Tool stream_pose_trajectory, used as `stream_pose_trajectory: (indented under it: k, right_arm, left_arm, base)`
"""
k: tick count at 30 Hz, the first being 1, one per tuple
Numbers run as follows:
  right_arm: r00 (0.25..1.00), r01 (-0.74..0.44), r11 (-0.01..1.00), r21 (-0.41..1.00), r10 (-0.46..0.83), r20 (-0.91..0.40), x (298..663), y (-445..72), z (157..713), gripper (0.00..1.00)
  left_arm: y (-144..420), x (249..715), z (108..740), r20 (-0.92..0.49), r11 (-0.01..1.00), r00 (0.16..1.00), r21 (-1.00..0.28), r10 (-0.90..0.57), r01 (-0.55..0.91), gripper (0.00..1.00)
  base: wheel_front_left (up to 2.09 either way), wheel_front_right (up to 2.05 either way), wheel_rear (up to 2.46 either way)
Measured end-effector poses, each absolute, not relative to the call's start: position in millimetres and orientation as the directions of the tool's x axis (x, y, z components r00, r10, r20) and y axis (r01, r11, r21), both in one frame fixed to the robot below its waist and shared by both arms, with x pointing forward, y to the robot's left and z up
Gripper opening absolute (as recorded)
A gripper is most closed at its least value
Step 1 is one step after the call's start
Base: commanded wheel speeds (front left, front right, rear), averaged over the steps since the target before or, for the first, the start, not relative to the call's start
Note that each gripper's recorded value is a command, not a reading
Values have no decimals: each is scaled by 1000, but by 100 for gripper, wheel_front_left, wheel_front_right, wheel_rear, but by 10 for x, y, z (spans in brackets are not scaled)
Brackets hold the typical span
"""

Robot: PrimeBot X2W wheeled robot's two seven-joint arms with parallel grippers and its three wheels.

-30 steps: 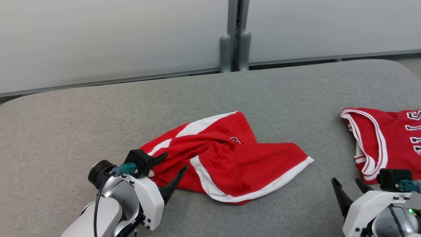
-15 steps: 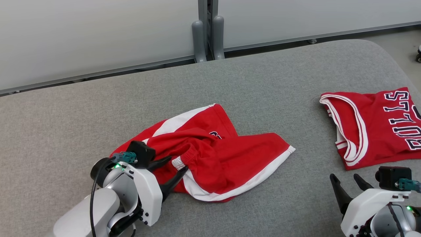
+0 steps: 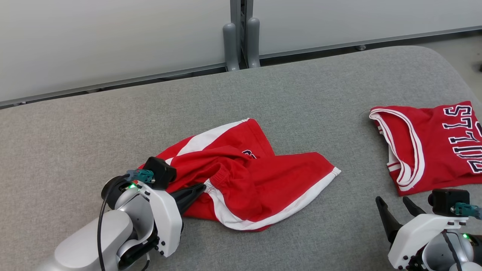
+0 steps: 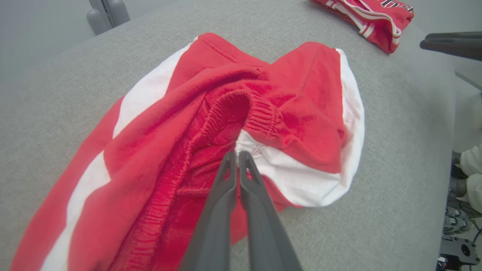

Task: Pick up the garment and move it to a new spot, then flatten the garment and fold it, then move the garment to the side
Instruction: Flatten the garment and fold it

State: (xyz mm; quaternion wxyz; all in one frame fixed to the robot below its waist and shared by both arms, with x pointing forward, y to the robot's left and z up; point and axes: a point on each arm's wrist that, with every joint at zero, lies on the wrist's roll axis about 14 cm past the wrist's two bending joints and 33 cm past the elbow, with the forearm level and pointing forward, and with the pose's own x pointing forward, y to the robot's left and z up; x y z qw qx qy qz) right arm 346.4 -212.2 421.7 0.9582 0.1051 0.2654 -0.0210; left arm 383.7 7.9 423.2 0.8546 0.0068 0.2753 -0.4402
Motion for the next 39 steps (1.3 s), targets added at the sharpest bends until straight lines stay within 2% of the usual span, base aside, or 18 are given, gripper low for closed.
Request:
stream_pose_trajectory:
  k: [3,7,13,19,24,29,36,37,38,39]
  right_arm:
    - [860,93,977,192,19,-511,3477,-2110,4217,100]
    - [865,91,977,191,18,-501,3502,-2114,4239,100]
    - [866,91,977,193,18,-499,3524,-2117,4235,100]
    - [856,77,982,174,24,-517,3605,-2095,4223,100]
    - [829,23,992,120,49,-557,3733,-1982,4217,100]
    - [760,-36,991,133,113,-640,3744,-1754,4042,100]
    - [725,-85,987,136,155,-671,3765,-1576,3922,100]
    - [714,-90,988,128,154,-683,3761,-1568,3891,86]
    - [704,-93,988,127,155,-693,3758,-1559,3863,84]
    - [689,-98,987,128,160,-707,3741,-1540,3828,91]
  left_arm:
    - [111,3859,4227,-468,624,476,-234,-744,745,0]
    - [212,3926,4316,-403,666,550,-250,-732,703,0]
    - [413,3729,4348,-313,733,665,-352,-678,582,0]
    - [656,3549,4370,-281,787,758,-413,-589,459,0]
    - [744,3428,4336,-284,804,787,-438,-548,402,0]
    - [770,3373,4335,-276,810,803,-448,-529,379,0]
    - [803,3346,4319,-274,813,814,-459,-513,358,0]
    - [805,3346,4315,-275,813,814,-460,-512,356,0]
    - [809,3345,4310,-276,814,814,-461,-511,354,0]
    - [813,3344,4306,-277,814,815,-461,-509,352,0]
  base:
    - [0,0,0]
    - [0,0,0]
    - [0,0,0]
    - [0,0,0]
    - [0,0,0]
    - [0,0,0]
    - [0,0,0]
    - [0,0,0]
    - [0,0,0]
    - [0,0,0]
